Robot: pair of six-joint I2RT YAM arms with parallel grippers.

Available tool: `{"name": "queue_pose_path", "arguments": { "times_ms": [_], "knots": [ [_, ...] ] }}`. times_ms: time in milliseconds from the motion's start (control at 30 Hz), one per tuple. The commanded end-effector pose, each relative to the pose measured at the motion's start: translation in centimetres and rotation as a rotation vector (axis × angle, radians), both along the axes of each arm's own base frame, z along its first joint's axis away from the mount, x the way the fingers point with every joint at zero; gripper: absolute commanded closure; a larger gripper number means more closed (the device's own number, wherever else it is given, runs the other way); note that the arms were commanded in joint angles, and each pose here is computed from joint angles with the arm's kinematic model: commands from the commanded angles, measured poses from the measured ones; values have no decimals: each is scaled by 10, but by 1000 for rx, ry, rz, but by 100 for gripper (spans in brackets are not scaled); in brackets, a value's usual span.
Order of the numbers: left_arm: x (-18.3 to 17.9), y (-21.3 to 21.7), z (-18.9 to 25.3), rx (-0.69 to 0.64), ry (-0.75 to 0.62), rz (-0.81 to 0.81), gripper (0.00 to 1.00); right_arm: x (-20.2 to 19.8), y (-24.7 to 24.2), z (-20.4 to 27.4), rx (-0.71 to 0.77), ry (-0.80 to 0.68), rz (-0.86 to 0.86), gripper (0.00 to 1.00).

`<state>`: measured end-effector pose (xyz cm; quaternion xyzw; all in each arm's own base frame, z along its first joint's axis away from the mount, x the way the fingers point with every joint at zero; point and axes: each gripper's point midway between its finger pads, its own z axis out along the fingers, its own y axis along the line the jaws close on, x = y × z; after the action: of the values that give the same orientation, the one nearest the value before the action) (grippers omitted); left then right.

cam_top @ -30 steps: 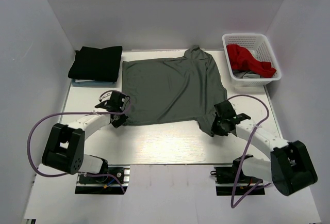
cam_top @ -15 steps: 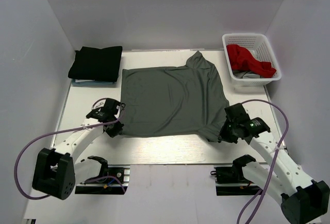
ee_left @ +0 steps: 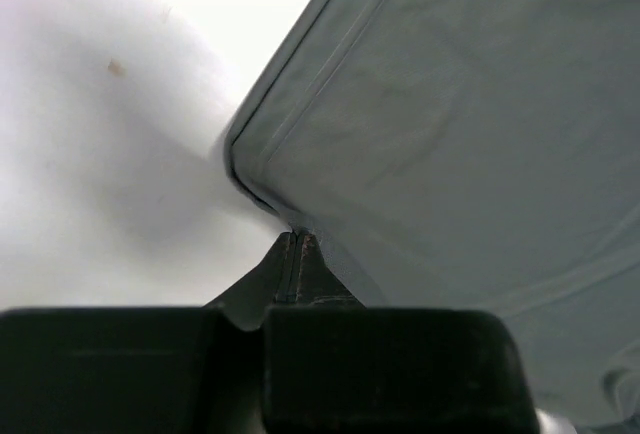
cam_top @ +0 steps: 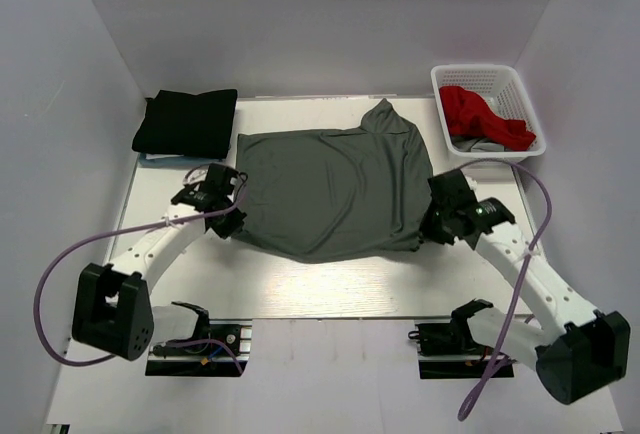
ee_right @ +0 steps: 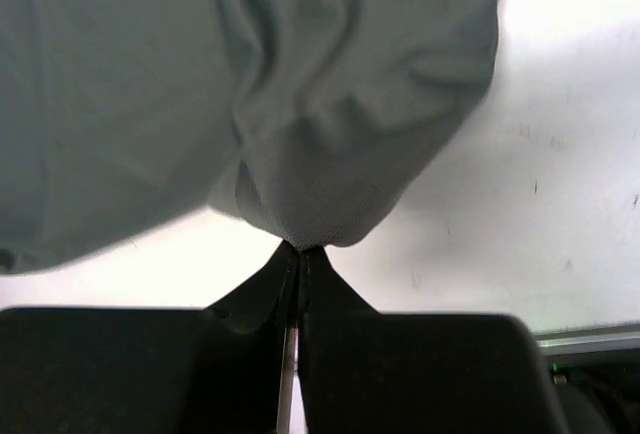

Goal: Fold and stack the t-shirts
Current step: Fold the flattened tshirt in 1/3 of the way

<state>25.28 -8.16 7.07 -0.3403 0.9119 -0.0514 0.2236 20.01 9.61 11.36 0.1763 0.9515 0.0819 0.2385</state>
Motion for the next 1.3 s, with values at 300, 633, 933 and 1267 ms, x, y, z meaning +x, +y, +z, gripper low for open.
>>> {"name": "queue_pose_path", "arguments": {
  "times_ms": [300, 633, 933, 1267],
  "knots": [
    [80, 17, 28, 125, -56, 85, 100, 107, -11, 39, -172, -136, -56, 100],
    [134, 22, 0, 169, -18, 101, 100, 204, -14, 42, -217, -190, -28, 100],
    [190, 34, -2, 181, -33, 157, 40, 289, -6, 7, -232, -154, 104, 72],
    [186, 20, 34, 105, -149, 67, 0, 248, 27, 5, -43, -190, 252, 21]
  ]
}}
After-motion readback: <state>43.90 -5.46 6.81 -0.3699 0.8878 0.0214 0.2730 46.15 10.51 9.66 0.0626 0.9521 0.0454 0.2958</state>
